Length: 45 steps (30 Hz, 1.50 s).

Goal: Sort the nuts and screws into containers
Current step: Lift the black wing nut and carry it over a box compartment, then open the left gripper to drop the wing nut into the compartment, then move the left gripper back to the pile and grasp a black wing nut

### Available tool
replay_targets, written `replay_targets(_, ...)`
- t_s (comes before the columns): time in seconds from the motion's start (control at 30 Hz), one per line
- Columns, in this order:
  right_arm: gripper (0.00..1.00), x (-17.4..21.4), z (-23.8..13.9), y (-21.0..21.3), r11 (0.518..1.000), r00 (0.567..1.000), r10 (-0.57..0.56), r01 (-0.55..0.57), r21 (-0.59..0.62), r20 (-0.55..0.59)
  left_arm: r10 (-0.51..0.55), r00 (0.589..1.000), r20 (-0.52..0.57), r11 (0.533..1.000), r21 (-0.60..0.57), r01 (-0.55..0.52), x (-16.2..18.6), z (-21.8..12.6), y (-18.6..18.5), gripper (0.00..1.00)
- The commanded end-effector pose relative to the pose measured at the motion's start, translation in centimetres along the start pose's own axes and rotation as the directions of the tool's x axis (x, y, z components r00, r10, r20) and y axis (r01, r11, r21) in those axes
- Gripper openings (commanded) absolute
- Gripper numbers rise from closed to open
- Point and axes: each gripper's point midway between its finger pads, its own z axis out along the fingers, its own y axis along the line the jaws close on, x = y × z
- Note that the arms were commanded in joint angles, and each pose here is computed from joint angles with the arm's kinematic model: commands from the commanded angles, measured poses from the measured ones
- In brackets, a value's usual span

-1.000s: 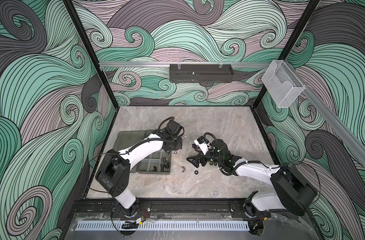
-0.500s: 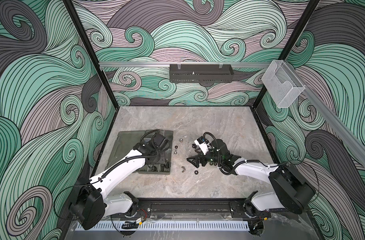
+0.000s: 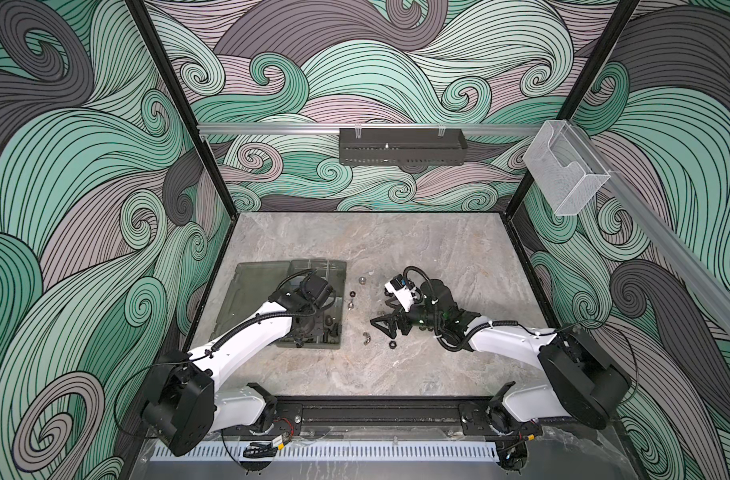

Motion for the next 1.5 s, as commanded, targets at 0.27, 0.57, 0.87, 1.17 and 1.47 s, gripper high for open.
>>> replay_targets(0.27, 0.99, -1.2, -0.2, 0.7, 0.999, 0.999, -0.036, 0.037, -0.025, 0.041, -0.016, 1.0, 0.017, 1.0, 0.004, 0.016, -1.9, 1.2, -0.9, 0.13)
replay_targets(0.57, 0.99, -1.4, -0.3, 1.0, 0.998, 0.998, -0.04, 0.041, -0.037, 0.044, -0.005, 0.999, 0.04, 0.999, 0.05, 0.003, -2.0, 0.4, -1.3, 0.23)
replay_targets(0.87, 0.99, -0.9, -0.1, -0.3, 1.0, 0.999, -0.022, 0.021, 0.022, 0.04, 0.049, 0.987, 0.156, 0.945, 0.313, -0.096, -5.0, -2.7, -7.0, 0.23)
replay_targets(1.17, 0.99, -1.1, -1.4, -3.6, 0.99, 0.994, 0.065, -0.075, 0.117, 0.086, 0.099, 0.977, 0.188, 0.903, 0.395, -0.168, -7.4, -3.3, -13.1, 0.23)
replay_targets(1.47, 0.99, -0.6, -6.0, -9.3, 0.912, 0.963, 0.173, -0.235, 0.336, 0.205, 0.125, 0.988, 0.094, 0.867, 0.474, -0.154, -8.9, -0.6, -21.7, 0.24)
